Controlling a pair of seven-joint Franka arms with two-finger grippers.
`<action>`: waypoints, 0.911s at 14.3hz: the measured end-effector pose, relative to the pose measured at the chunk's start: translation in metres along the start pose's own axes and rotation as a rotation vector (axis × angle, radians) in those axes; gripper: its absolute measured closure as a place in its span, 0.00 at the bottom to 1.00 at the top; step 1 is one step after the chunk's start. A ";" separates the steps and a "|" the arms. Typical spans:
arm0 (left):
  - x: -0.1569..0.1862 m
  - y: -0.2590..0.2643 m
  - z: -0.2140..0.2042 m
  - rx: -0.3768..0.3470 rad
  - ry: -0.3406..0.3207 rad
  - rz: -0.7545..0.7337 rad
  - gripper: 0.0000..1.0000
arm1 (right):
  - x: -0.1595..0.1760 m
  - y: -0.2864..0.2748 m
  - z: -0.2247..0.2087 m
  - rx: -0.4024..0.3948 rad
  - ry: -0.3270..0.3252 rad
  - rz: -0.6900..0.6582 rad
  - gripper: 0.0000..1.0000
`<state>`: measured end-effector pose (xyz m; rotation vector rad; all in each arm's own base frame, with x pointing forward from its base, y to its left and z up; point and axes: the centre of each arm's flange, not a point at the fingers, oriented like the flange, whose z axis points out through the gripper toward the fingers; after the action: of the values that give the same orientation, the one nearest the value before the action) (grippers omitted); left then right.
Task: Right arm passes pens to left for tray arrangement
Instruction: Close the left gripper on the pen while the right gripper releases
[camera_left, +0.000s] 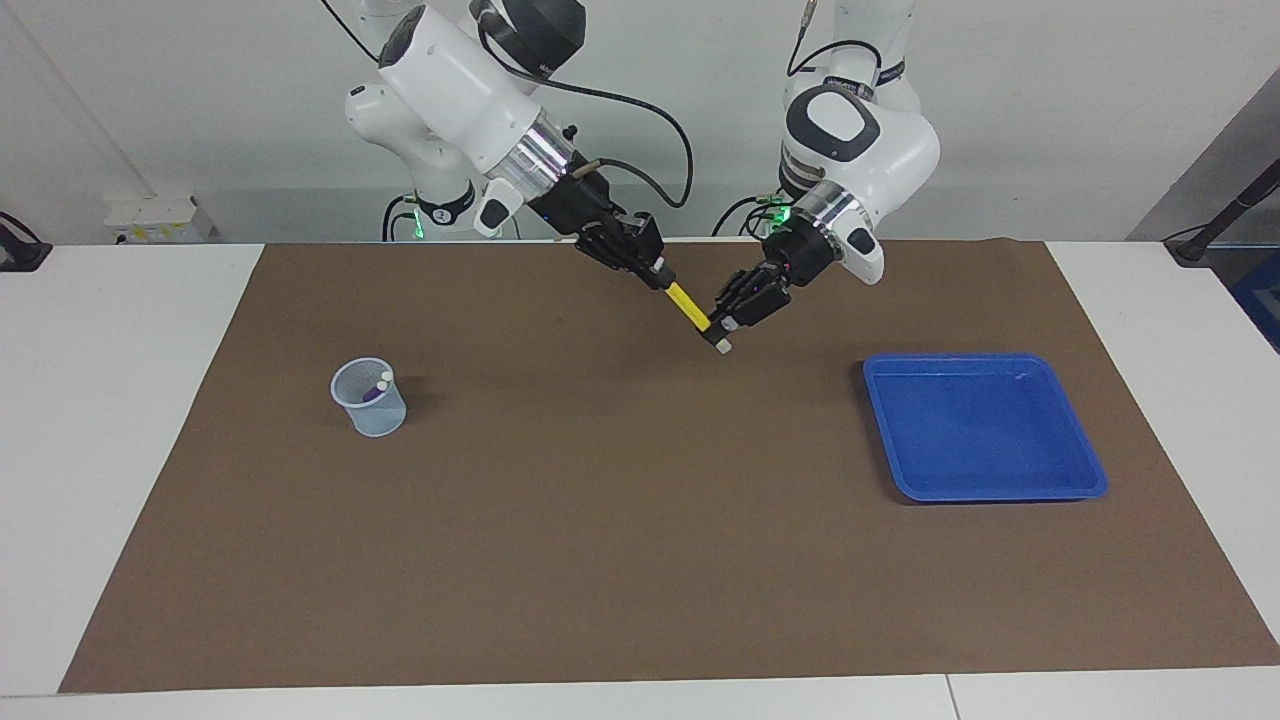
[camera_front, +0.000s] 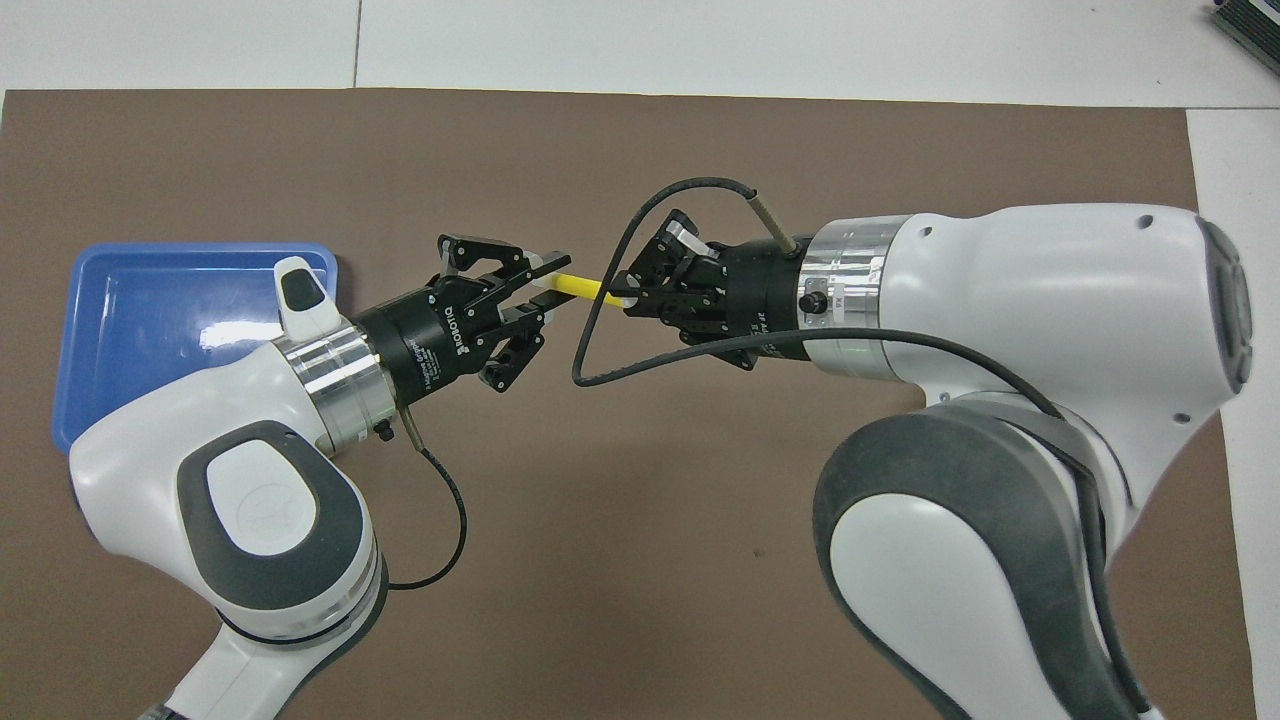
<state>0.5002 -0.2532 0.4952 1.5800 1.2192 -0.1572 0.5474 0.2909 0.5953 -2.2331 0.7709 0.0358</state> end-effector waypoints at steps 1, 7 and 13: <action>0.000 0.001 0.000 -0.003 0.001 -0.007 0.81 | 0.000 0.000 0.000 -0.002 -0.002 0.000 0.81; -0.001 0.001 -0.001 -0.005 0.002 -0.015 0.82 | 0.000 0.000 -0.001 0.000 -0.001 0.000 0.81; -0.003 0.000 0.000 -0.005 0.002 -0.017 0.82 | 0.001 0.002 -0.001 -0.005 -0.003 0.004 0.78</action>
<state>0.4991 -0.2551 0.4971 1.5663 1.2344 -0.1633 0.5470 0.2887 0.5948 -2.2356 0.7745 0.0438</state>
